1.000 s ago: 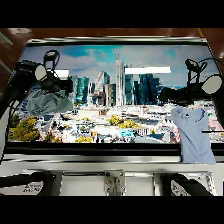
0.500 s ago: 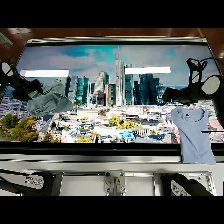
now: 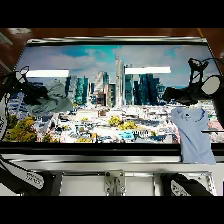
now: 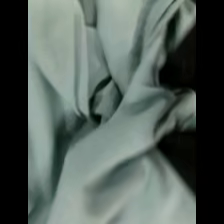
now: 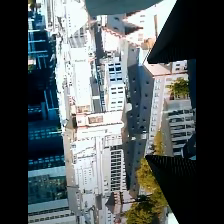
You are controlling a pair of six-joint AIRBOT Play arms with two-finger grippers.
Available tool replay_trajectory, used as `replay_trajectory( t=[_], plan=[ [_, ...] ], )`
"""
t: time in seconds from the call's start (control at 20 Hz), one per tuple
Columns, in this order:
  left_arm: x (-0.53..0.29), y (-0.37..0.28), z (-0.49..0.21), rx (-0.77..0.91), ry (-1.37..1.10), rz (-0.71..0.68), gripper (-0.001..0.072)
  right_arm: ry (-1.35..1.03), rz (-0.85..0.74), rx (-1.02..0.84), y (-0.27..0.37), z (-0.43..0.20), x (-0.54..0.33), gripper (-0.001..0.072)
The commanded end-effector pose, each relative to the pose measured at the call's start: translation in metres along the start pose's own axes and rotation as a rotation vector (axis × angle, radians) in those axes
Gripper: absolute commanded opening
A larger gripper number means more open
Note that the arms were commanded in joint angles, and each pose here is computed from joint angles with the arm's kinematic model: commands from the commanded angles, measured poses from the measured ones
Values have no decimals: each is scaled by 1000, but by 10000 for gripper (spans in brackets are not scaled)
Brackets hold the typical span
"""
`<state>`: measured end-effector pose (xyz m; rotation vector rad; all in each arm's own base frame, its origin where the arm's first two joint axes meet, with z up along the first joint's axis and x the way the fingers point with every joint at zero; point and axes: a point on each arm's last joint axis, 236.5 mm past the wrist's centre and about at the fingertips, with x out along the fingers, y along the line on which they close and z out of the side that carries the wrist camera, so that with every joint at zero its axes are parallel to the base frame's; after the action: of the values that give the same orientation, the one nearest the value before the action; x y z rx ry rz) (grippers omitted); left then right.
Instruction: Fold the shirts.
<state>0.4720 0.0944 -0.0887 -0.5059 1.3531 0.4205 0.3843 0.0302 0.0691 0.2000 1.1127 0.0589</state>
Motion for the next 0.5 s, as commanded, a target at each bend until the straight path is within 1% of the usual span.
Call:
replay_trajectory(
  t=[0.0,0.1,0.15,0.3,0.4,0.45],
  plan=[
    [6,-13,0,7,8,-55,38,7,14,15,3,-2,0,692],
    [-25,-33,11,53,-55,-113,37,6,10,12,2,-1,0,692],
    [-55,-47,21,91,-122,-142,37,0,7,6,2,0,0,692],
    [-190,-104,35,251,-399,-268,37,-22,3,-30,1,5,0,692],
    [-291,-138,11,348,-572,-371,37,-34,5,-44,3,10,-5,692],
    [-341,-153,-11,394,-651,-433,37,-49,8,-49,4,15,-11,692]
  ],
)
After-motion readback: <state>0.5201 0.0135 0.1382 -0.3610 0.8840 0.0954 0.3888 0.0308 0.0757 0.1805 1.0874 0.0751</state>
